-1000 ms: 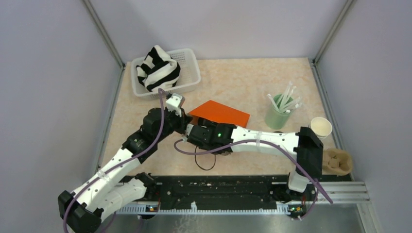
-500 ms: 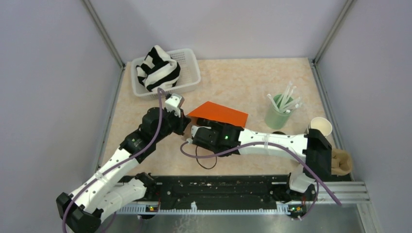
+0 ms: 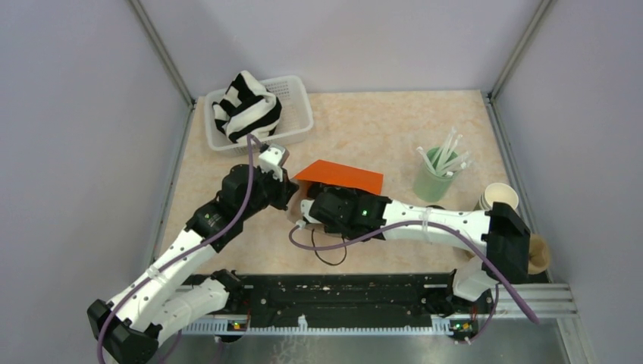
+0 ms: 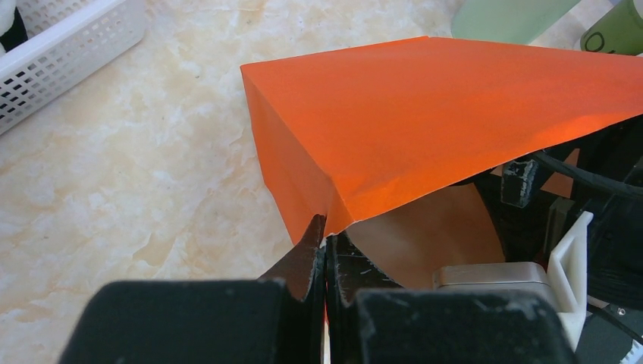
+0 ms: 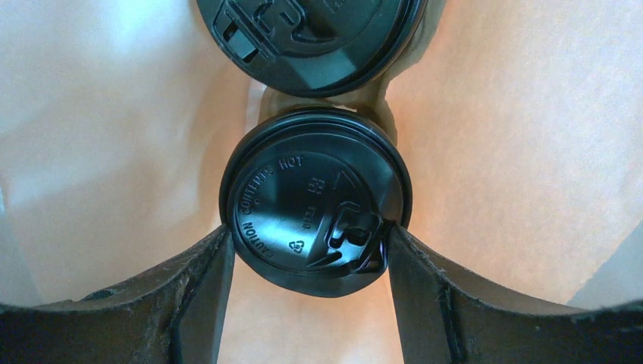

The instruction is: Pack the takeout coffee

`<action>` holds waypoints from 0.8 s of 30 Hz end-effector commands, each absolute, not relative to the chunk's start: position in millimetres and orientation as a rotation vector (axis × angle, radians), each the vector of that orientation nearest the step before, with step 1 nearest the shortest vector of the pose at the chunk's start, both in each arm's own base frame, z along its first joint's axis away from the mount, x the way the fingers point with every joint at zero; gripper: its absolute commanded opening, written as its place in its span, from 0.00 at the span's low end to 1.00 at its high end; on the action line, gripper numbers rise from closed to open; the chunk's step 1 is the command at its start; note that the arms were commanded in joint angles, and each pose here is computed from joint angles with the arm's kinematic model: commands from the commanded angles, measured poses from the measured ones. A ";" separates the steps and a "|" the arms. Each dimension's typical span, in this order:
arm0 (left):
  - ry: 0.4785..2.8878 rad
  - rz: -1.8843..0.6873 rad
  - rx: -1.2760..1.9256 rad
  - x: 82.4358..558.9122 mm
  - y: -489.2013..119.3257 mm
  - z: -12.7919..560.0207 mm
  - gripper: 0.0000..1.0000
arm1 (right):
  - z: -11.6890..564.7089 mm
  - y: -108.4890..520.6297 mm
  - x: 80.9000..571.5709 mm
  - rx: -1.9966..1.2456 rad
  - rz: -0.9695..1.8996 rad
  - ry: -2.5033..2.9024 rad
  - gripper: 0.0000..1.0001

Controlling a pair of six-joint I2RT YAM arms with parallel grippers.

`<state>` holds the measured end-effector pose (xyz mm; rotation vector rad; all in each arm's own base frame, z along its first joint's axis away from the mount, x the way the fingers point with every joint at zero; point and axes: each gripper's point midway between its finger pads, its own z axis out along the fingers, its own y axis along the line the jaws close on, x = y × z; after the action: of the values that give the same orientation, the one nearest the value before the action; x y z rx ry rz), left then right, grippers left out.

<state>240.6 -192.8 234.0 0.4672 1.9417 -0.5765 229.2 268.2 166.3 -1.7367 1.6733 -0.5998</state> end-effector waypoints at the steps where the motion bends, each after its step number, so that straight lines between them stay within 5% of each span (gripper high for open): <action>1: 1.891 -0.601 0.475 244.3 -198.1 249.6 0.00 | 187.0 284.1 234.7 -1.737 -0.502 1.584 0.38; 24: 1.904 -0.578 0.522 244.8 -198.6 253.8 0.00 | 208.0 264.9 256.7 -1.710 -0.549 1.457 0.38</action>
<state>243.7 -196.1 236.0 0.5080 1.9554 -0.5631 245.8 264.0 173.8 -1.8399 1.5425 -0.5615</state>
